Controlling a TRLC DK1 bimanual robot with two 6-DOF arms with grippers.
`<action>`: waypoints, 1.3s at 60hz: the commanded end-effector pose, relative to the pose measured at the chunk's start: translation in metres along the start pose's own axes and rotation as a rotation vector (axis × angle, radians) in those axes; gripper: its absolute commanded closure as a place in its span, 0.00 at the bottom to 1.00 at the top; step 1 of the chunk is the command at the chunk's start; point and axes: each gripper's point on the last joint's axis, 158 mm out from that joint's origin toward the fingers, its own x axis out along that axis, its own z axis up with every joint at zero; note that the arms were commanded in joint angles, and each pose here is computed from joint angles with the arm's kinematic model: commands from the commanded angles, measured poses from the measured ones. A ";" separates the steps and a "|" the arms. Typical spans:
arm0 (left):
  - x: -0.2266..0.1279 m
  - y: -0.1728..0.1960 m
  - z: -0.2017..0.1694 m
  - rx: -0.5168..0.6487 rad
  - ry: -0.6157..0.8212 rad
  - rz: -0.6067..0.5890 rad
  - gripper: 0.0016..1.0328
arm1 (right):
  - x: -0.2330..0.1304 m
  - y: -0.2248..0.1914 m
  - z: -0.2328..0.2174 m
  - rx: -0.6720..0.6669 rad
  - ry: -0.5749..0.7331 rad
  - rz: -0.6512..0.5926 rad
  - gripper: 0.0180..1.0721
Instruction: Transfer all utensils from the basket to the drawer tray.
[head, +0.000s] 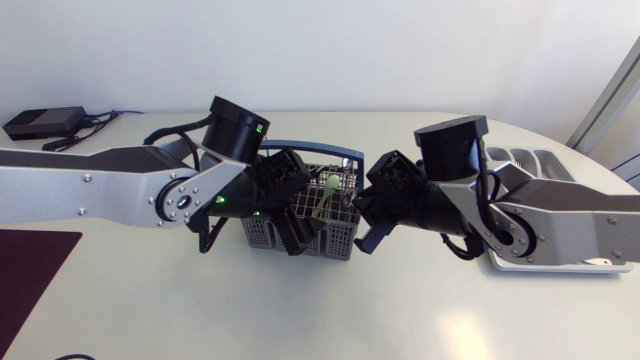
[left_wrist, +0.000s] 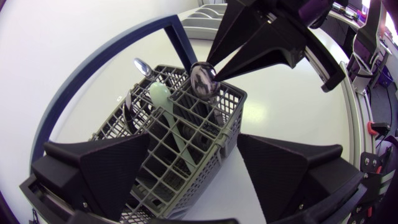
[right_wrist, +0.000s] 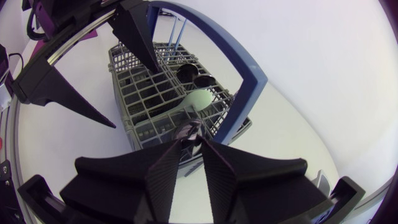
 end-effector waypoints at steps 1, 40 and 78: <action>-0.001 -0.002 -0.008 0.018 0.001 -0.009 0.05 | 0.008 0.008 -0.017 -0.021 0.041 0.011 0.84; -0.001 -0.004 -0.006 0.020 -0.011 -0.011 0.05 | -0.001 0.005 -0.006 -0.041 -0.003 -0.036 0.86; 0.000 -0.007 -0.010 0.020 -0.009 -0.022 0.05 | 0.012 -0.001 0.011 -0.069 -0.007 -0.112 0.85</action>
